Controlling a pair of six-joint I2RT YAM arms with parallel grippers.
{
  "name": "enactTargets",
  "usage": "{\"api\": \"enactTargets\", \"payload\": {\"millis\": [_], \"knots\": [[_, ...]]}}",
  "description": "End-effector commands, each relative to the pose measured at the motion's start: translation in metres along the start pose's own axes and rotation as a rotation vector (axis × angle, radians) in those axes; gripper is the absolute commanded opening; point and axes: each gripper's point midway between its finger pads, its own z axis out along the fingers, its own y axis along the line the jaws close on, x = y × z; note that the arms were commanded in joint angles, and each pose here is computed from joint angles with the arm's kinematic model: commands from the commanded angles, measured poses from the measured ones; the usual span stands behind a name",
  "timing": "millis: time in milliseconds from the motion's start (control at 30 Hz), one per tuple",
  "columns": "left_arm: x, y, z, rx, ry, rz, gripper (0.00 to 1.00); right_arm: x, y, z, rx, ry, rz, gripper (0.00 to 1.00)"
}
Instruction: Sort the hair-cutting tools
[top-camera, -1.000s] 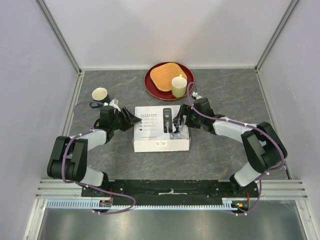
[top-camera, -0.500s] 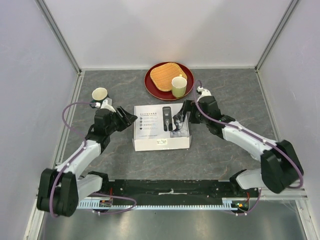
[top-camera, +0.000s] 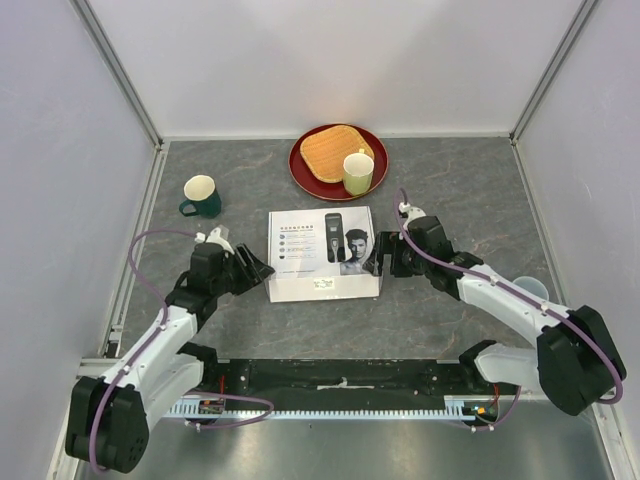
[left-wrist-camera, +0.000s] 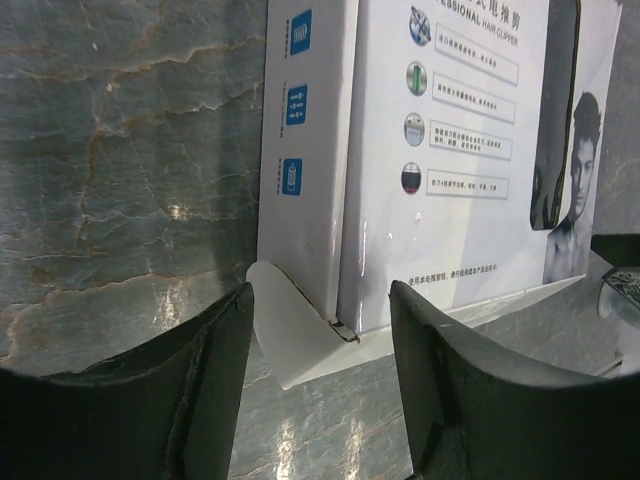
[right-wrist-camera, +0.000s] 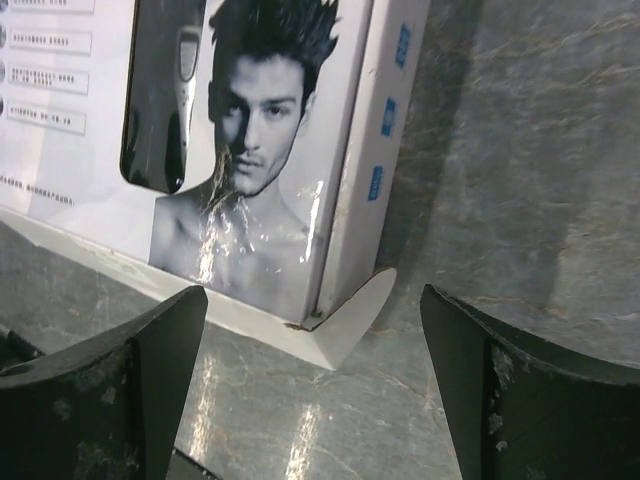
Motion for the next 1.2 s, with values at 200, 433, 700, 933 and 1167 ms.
{"api": "enactTargets", "payload": {"millis": [200,433,700,933,1167], "knots": [[0.029,-0.007,0.008,0.089,0.149,0.058,0.59,0.031,0.029,0.006,-0.186,0.14,0.057,0.93],[0.035,-0.019,0.005,0.133,0.189,0.057,0.5,0.034,0.046,-0.003,-0.249,0.194,0.102,0.91],[0.036,-0.033,-0.009,0.168,0.215,0.037,0.48,0.027,0.062,-0.015,-0.294,0.217,0.129,0.88],[0.03,-0.041,-0.019,0.166,0.23,0.036,0.48,0.022,0.06,-0.02,-0.243,0.237,0.142,0.86],[0.029,-0.045,-0.027,0.152,0.255,0.034,0.47,0.022,0.06,-0.022,-0.22,0.261,0.173,0.84]]}}
